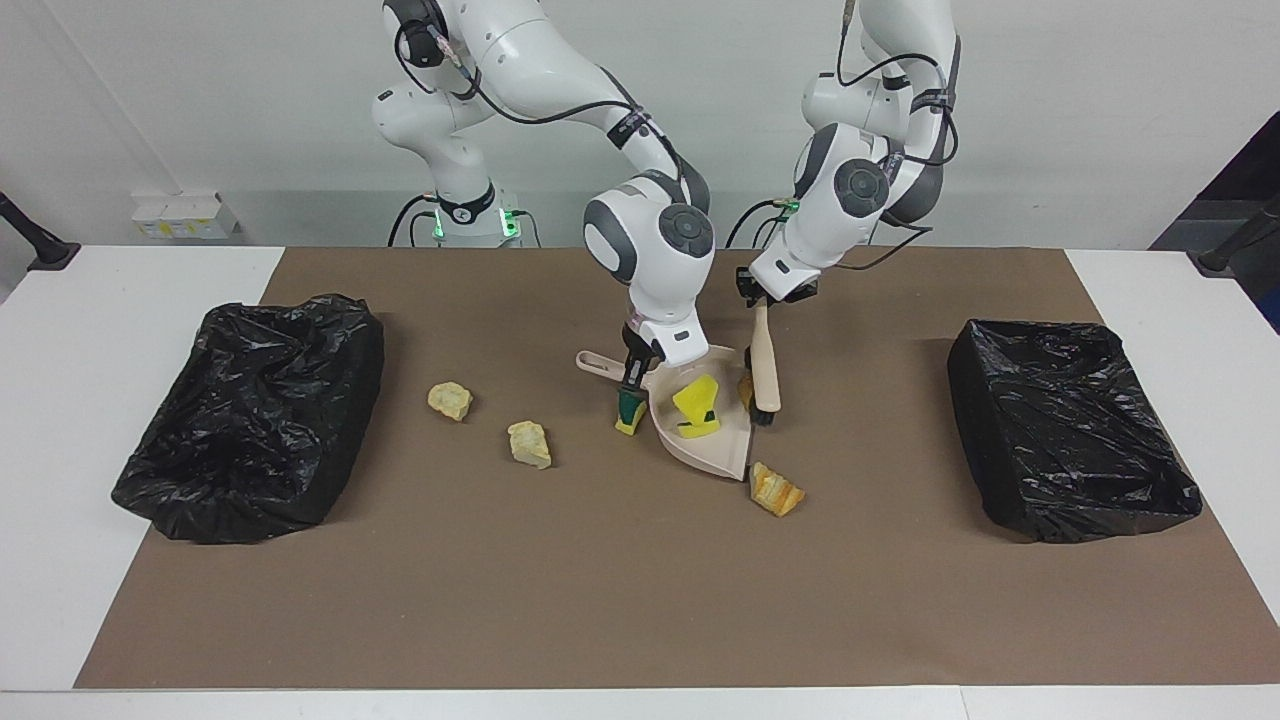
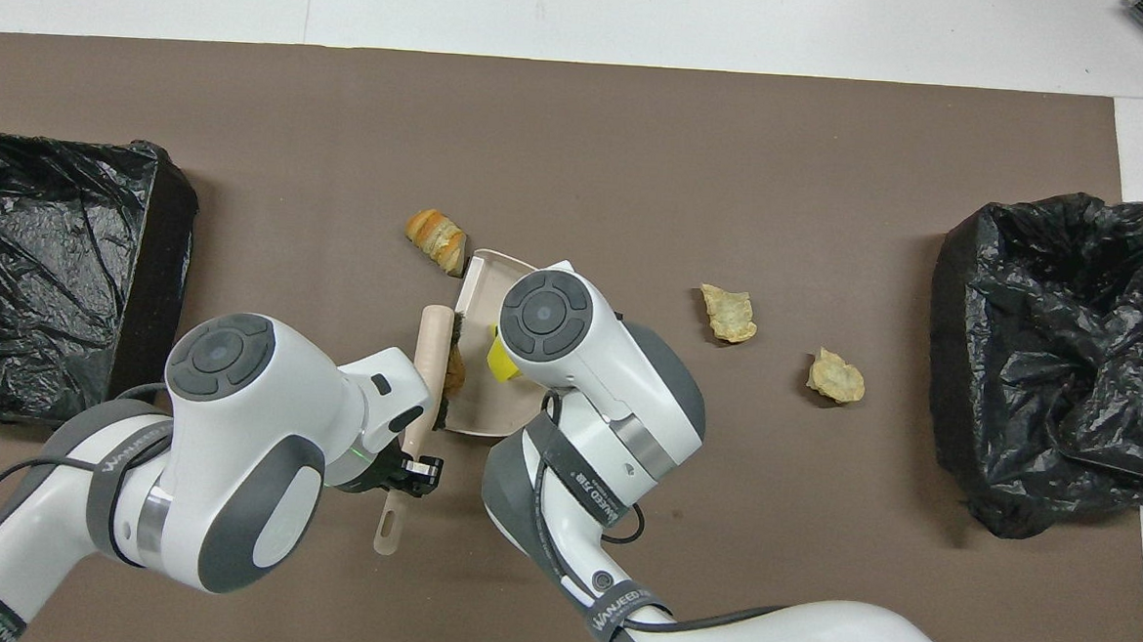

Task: Sweep and dump trash in bin

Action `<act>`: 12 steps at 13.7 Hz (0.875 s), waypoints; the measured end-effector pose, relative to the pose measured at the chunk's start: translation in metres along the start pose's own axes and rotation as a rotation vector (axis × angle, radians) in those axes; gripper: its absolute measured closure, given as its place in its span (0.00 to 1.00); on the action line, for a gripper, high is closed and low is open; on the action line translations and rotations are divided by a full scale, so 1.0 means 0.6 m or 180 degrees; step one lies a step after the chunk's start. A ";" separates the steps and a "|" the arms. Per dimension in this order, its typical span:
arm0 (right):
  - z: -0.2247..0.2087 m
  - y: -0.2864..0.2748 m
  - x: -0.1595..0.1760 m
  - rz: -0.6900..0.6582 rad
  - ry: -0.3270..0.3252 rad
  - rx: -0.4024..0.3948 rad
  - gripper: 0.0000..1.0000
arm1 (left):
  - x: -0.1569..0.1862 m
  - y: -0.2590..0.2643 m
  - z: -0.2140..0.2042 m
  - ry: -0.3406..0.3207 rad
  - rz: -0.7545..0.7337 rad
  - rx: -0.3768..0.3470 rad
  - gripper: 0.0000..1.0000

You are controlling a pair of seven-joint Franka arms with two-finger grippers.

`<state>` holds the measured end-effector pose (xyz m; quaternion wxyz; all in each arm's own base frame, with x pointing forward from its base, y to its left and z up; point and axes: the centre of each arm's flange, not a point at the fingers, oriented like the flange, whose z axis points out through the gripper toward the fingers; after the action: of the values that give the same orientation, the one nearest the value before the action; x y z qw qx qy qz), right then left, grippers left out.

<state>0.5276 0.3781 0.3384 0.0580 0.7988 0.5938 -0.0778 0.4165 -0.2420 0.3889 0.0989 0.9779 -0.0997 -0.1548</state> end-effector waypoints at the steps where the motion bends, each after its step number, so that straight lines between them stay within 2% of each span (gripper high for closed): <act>1: 0.001 0.000 0.000 0.0000 -0.0003 0.0002 0.67 | 0.002 -0.008 -0.023 -0.0050 0.0051 -0.0080 0.74; 3: 0.003 0.000 -0.001 0.0002 -0.0010 0.0006 0.67 | 0.006 -0.038 -0.084 -0.0084 0.0121 -0.0221 0.74; 5: 0.004 0.000 -0.002 0.0014 -0.0013 0.0008 0.67 | 0.015 -0.073 -0.132 0.0050 0.0312 -0.0289 0.74; 6: 0.004 0.000 -0.002 0.0018 -0.0014 0.0008 0.67 | 0.021 -0.088 -0.141 0.0133 0.0464 -0.0251 0.74; 9: 0.004 0.000 -0.002 0.0019 -0.0014 0.0009 0.67 | 0.049 -0.155 -0.165 0.0293 0.0798 0.0097 0.74; 12: 0.006 -0.001 -0.005 -0.0002 -0.0087 0.0013 0.67 | 0.132 -0.191 -0.169 0.0246 0.0970 0.0370 0.74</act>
<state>0.5259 0.3747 0.3354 0.0644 0.7976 0.5930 -0.0899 0.5421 -0.1332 0.4353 0.0683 0.9608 -0.2518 -0.0942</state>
